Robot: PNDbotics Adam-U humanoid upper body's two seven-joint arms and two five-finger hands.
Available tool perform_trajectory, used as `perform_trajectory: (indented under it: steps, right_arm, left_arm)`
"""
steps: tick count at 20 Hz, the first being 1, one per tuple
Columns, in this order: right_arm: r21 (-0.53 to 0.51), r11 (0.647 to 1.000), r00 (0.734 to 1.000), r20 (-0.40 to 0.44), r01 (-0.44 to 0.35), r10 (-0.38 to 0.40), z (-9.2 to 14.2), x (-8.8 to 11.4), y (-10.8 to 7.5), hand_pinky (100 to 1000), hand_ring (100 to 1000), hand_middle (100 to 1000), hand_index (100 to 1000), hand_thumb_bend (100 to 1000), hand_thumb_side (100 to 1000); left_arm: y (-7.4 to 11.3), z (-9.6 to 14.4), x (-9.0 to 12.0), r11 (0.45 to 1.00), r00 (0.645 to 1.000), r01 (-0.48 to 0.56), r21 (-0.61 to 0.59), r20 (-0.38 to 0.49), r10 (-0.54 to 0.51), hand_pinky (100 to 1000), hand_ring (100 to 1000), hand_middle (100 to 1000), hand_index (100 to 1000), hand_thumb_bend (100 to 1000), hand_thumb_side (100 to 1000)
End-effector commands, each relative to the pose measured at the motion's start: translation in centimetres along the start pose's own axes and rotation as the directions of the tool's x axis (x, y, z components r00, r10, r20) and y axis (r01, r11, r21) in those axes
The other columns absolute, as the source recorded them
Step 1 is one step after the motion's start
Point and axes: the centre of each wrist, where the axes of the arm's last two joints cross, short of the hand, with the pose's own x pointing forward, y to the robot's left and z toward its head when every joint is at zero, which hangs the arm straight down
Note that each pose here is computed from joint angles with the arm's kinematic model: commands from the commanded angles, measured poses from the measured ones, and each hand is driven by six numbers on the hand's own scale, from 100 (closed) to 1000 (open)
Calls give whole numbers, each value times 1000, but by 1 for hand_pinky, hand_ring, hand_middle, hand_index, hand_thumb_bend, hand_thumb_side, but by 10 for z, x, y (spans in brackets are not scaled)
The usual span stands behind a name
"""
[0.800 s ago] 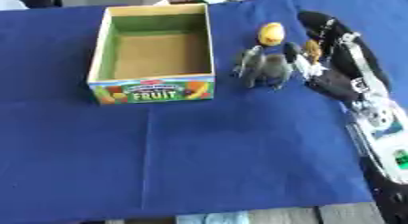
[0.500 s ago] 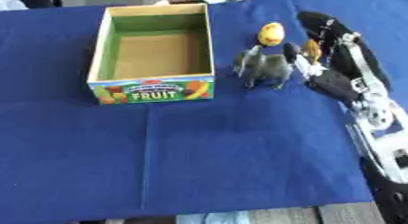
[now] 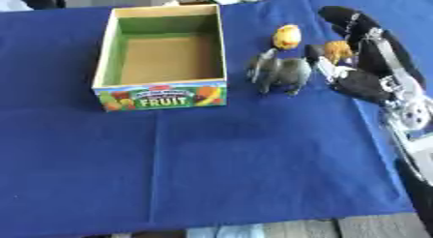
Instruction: Pick up objects on the table and place them in the box.
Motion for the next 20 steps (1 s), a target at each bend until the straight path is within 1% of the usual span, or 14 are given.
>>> perform_trajectory:
  steps: [1,6,12,16,20]
  right_arm:
    - [58,993,994,30,-102,101,-6,6,-18,1000,958,846,883,310,329]
    - [137,974,984,33,-180,177,-9,-1,-28,1000,959,843,886,315,331]
    - [202,948,969,18,-245,247,-15,-14,-35,1000,958,841,888,321,334]
    - [241,929,958,11,-280,286,-20,-23,-38,1000,958,841,888,322,334]
    - [276,916,951,-18,-292,309,-24,-39,-39,1000,958,837,897,321,335]
  left_arm:
    - [5,-2,8,1000,999,27,-10,25,-27,584,588,641,720,203,501]
    - [5,-2,8,1000,999,28,-14,25,-28,584,588,642,721,203,501]
    - [4,-2,8,999,999,28,-19,25,-27,584,588,643,721,203,501]
    - [4,-2,8,999,999,28,-21,26,-27,584,588,643,721,204,501]
    - [4,-2,8,999,999,26,-23,25,-25,584,588,644,721,204,502]
